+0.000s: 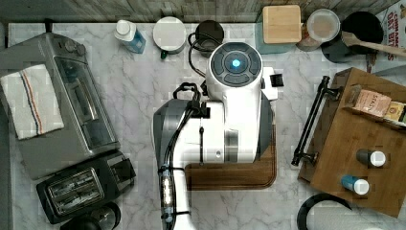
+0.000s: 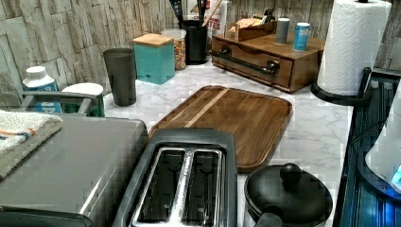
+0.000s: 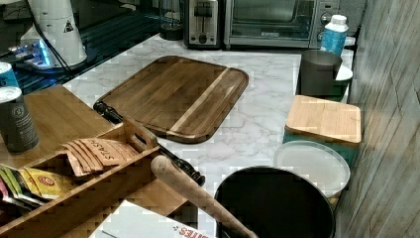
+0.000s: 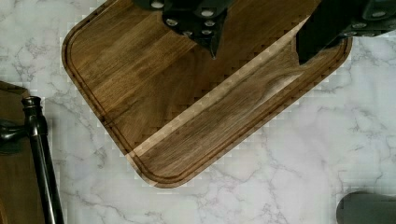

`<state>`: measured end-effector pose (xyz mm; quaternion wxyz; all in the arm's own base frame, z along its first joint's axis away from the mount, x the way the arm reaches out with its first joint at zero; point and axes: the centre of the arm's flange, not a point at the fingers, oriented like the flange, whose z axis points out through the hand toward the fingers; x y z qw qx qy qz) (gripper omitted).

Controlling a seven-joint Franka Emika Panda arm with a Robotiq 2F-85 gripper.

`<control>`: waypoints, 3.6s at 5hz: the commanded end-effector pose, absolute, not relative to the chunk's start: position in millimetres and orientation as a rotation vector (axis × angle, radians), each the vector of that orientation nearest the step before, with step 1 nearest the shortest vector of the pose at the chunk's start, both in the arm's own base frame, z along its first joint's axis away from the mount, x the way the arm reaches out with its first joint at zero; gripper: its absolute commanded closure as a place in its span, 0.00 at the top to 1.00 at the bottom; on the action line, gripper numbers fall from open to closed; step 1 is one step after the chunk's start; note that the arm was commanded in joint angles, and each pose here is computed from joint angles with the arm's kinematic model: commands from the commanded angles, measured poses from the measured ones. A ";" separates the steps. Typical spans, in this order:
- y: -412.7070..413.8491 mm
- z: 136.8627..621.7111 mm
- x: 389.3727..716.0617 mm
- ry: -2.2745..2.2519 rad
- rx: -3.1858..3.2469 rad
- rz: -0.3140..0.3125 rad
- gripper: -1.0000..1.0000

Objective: Open the drawer.

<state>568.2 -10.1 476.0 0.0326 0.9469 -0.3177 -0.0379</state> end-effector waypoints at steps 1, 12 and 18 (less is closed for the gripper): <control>-11.1 471.7 566.6 -0.966 2.903 -0.124 1.00; -246.6 372.3 572.0 -0.688 2.859 0.170 1.00; -268.3 315.5 532.9 -0.801 2.737 0.086 1.00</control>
